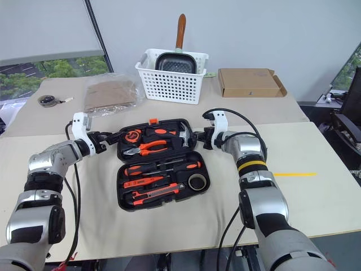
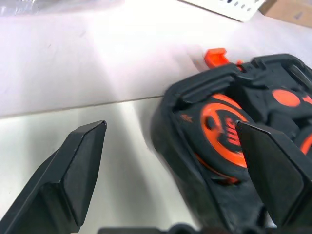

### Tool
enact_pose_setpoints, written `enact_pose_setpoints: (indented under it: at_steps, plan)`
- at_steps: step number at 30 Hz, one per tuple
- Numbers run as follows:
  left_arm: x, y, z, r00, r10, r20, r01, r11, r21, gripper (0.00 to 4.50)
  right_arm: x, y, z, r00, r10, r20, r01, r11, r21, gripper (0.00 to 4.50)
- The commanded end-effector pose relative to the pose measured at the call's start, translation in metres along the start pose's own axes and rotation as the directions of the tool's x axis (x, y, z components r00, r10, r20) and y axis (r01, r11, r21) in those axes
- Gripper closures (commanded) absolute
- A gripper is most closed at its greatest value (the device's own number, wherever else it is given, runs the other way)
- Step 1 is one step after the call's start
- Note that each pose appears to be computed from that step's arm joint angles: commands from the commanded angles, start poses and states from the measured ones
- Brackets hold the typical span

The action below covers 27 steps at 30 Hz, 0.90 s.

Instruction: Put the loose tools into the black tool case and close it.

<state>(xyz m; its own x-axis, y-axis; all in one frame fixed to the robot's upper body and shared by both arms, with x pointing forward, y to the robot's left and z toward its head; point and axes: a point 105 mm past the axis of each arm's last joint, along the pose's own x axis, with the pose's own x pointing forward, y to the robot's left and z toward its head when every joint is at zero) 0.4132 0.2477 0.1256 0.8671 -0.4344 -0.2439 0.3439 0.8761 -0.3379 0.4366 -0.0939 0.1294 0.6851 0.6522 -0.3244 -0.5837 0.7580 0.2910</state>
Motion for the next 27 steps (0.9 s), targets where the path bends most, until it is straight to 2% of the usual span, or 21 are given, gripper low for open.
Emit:
enact_pose_setpoints:
  at_steps: [1, 15, 17, 20, 21, 27]
  plan:
    - [-0.002, 0.003, 0.011, 0.999, -0.013, 0.041, 0.015, 0.998, -0.056, 0.0, -0.002, 0.003, 0.022, 0.998, -0.004, 0.06, 0.007, 0.999, -0.039, 4.48]
    - [-0.024, 0.0, -0.014, 0.981, -0.193, -0.029, 0.186, 0.97, -0.155, 0.0, -0.001, 0.001, 0.024, 0.997, -0.03, 0.071, 0.034, 0.998, -0.049, 4.48]
    - [-0.026, 0.004, -0.017, 0.983, -0.179, -0.034, 0.171, 0.971, -0.167, 0.0, -0.001, 0.001, 0.025, 0.997, -0.032, 0.072, 0.035, 0.998, -0.052, 4.48]
    - [-0.027, 0.005, -0.023, 0.982, -0.179, -0.057, 0.167, 0.971, -0.171, 0.7, -0.001, 0.001, 0.025, 0.997, -0.032, 0.074, 0.036, 0.998, -0.057, 4.5]
    - [-0.027, 0.003, -0.026, 0.979, -0.189, -0.07, 0.175, 0.97, -0.17, 1.17, -0.001, 0.001, 0.025, 0.997, -0.032, 0.074, 0.036, 0.998, -0.059, 4.5]
    - [-0.023, -0.001, -0.036, 0.972, -0.207, -0.11, 0.187, 0.968, -0.165, 3.18, 0.0, 0.001, 0.025, 0.997, -0.032, 0.075, 0.037, 0.997, -0.066, 4.5]
